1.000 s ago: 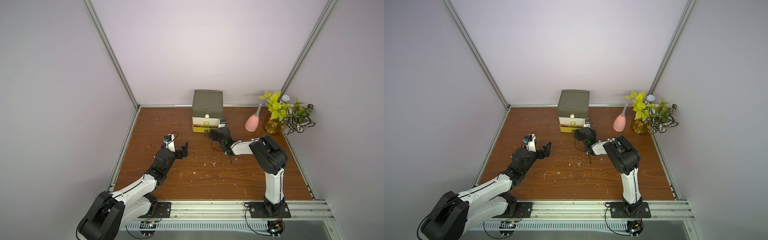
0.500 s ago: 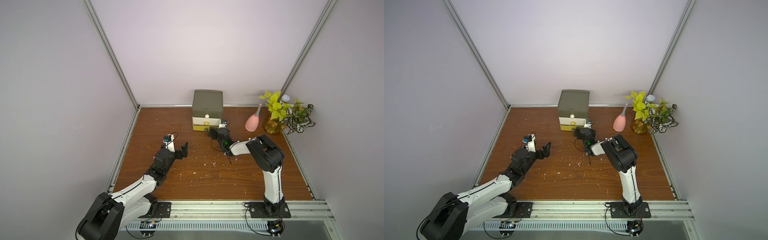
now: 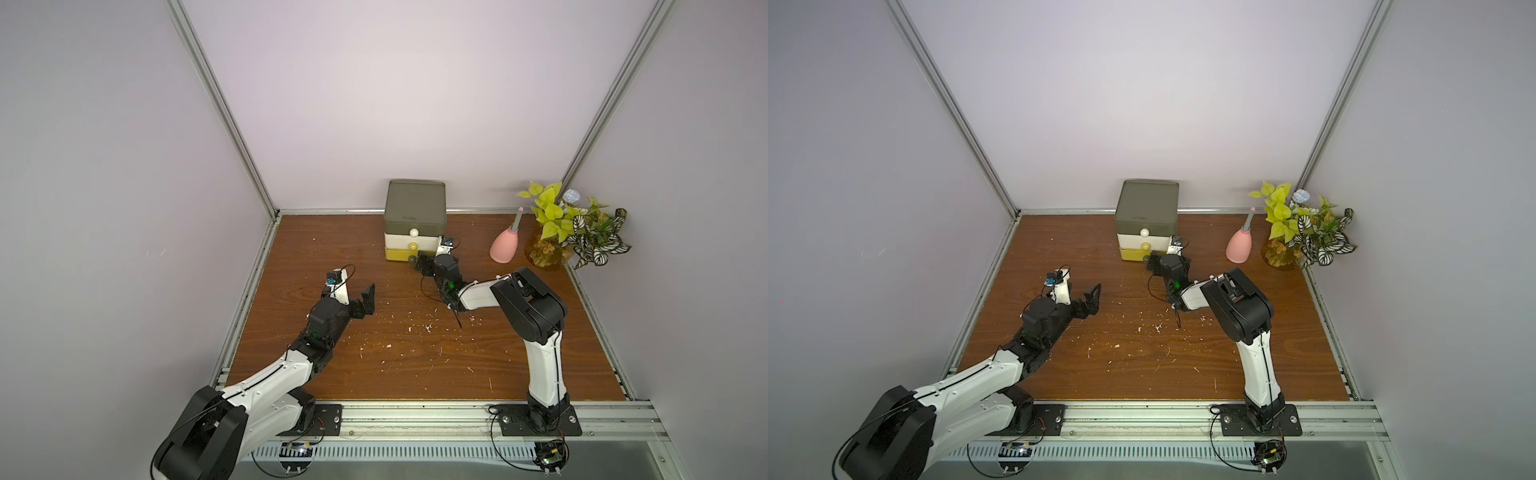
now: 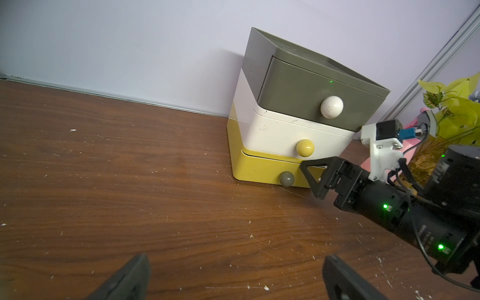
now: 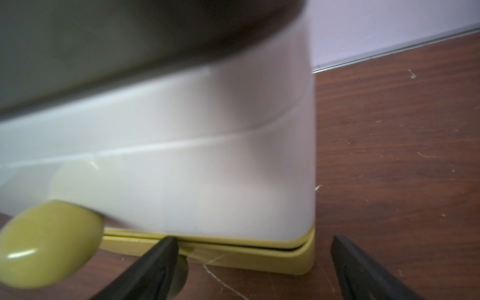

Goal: Place the wired earphones into the drawer by color
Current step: Close the drawer in the storage box, then reset both arms

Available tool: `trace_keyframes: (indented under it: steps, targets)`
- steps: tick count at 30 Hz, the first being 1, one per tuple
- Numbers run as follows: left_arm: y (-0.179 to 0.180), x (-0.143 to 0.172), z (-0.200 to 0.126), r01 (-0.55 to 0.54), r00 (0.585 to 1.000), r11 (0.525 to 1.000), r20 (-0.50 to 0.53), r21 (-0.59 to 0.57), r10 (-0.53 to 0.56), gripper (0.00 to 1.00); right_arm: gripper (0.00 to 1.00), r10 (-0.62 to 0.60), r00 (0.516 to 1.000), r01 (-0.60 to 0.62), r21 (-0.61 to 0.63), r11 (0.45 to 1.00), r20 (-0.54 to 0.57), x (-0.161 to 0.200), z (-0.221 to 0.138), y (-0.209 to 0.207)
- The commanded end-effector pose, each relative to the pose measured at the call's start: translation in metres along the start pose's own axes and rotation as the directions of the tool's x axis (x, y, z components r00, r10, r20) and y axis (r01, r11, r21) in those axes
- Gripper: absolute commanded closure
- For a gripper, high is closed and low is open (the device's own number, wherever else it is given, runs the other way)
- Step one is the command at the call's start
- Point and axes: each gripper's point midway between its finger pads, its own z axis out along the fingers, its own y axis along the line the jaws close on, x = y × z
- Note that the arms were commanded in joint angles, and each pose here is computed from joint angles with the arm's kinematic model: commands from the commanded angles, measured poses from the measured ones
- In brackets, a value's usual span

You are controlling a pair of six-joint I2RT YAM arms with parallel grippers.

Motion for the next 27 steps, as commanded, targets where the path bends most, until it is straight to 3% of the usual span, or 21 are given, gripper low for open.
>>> trace_keyframes:
  steps: [1,16,22,27]
  targets:
    - [0.005,-0.004,-0.002,-0.005,1.0,1.0,0.025,-0.02,0.005,0.01,0.01,0.029,0.998,-0.029,0.001,1.0,0.063,-0.021,0.003,0.004]
    - [0.003,-0.015,-0.014,-0.03,0.995,1.0,0.09,0.006,0.03,0.01,0.01,0.023,0.997,-0.018,-0.057,0.998,0.073,-0.043,-0.052,-0.003]
    - [-0.012,-0.025,-0.032,-0.115,0.977,0.989,0.192,0.095,0.095,0.01,0.01,-0.081,0.996,0.083,-0.096,0.992,0.026,-0.057,-0.085,-0.005]
    - [-0.014,-0.036,-0.043,-0.185,0.955,0.979,0.251,0.09,0.158,0.01,0.01,-0.172,0.984,0.175,-0.103,0.979,0.037,-0.068,-0.119,-0.015]
